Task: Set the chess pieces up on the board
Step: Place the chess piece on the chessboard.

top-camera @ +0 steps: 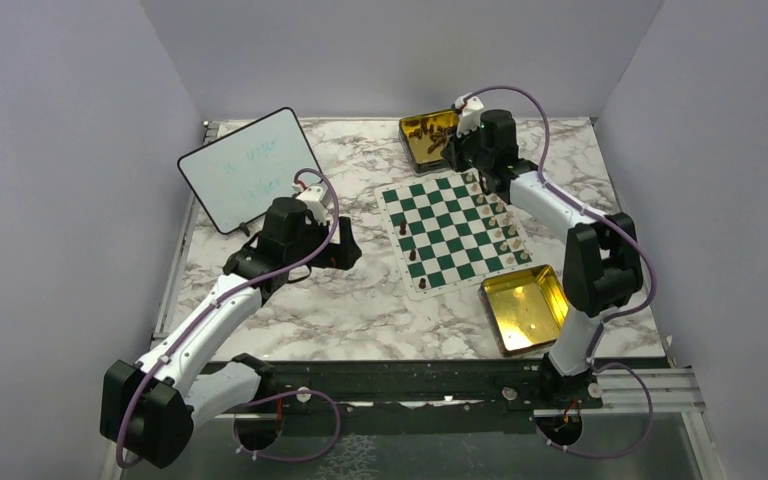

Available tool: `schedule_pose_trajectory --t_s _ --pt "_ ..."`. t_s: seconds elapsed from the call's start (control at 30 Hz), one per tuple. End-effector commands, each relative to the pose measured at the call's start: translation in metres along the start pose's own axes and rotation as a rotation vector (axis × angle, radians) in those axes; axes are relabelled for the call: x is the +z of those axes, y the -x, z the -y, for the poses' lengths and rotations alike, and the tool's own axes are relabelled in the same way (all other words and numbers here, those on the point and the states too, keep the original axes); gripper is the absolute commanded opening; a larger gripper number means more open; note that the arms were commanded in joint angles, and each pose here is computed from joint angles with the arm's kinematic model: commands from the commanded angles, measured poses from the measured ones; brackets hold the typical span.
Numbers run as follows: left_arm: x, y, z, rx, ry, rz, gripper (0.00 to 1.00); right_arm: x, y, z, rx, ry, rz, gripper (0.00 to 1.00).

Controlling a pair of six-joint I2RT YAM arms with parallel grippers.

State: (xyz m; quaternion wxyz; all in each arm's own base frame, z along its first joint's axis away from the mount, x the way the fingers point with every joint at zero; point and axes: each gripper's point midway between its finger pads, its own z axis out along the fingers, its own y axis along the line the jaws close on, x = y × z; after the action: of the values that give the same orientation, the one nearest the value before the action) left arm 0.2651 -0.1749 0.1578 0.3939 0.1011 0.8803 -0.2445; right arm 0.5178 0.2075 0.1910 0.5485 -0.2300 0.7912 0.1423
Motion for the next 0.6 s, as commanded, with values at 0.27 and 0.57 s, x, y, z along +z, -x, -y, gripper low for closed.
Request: schedule_pose_trajectory --t_s 0.27,0.57 --pt "-0.005 0.016 0.005 0.015 -0.009 0.036 0.99 -0.057 -0.085 -0.052 0.127 0.015 -0.139 0.15" --pt "-0.002 0.014 0.002 0.014 0.007 0.028 0.99 -0.086 -0.124 -0.089 0.145 0.029 -0.158 0.15"
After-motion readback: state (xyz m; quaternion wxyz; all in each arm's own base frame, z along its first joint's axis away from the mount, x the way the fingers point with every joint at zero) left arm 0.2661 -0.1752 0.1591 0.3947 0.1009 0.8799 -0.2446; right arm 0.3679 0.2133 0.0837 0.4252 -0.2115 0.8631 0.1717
